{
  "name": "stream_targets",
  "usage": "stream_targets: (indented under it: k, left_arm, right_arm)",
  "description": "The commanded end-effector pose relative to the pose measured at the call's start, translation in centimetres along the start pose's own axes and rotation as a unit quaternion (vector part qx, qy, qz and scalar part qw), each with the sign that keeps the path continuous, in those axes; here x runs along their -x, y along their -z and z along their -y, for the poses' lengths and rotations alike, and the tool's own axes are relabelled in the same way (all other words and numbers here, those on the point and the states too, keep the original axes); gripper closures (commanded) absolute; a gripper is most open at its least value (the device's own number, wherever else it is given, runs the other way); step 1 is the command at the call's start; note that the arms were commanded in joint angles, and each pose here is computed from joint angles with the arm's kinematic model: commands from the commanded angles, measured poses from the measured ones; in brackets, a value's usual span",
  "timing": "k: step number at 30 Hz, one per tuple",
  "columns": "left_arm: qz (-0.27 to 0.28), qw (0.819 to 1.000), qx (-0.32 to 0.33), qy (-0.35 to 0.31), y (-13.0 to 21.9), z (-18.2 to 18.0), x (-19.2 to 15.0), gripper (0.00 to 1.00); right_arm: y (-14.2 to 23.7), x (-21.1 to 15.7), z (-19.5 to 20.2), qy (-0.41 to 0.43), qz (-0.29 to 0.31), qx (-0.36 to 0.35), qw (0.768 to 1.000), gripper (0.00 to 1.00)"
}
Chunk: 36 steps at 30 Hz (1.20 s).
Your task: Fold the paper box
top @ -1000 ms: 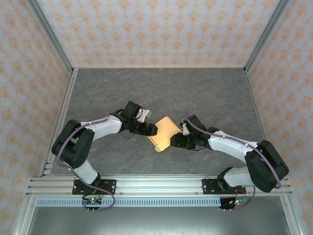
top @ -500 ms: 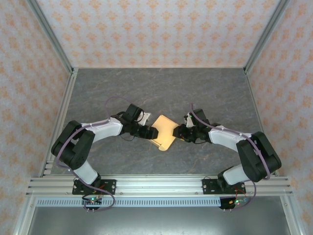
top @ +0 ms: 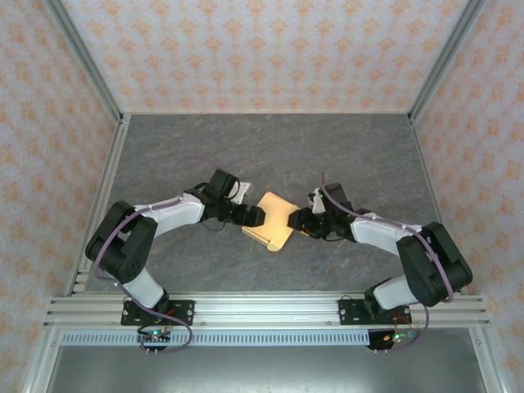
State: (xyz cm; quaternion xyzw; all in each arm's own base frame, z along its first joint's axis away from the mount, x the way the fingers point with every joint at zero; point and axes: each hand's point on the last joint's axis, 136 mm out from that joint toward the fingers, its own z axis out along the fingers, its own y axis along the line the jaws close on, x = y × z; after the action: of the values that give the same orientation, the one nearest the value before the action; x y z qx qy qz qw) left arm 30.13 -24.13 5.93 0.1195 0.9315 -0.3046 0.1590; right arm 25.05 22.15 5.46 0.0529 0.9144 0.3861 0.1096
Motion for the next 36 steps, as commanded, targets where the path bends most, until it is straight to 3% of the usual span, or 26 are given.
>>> stream_targets:
  k: [1, 11, 25, 36]
  left_arm:
    - [0.015, 1.000, -0.006, -0.015, 0.3, 0.6, 1.7, 0.19]
    - [-0.010, 1.000, 0.004, 0.002, -1.3, -0.8, 0.9, 0.37]
    - [-0.019, 1.000, 0.000, 0.024, -1.9, -1.5, 0.0, 0.55]
    - [-0.019, 0.996, -0.049, 0.066, -2.6, -0.5, 0.3, 0.62]
  right_arm:
    - [0.3, 0.3, -0.6, 0.002, 0.013, 0.021, 1.000, 0.54]
    - [-0.5, 0.2, -0.3, -0.006, 0.010, 0.030, 0.999, 0.72]
    - [-0.9, 1.0, -0.3, -0.011, 0.027, 0.036, 0.999, 0.81]
    - [-0.3, 2.2, -1.5, -0.003, 0.053, 0.051, 0.997, 0.86]
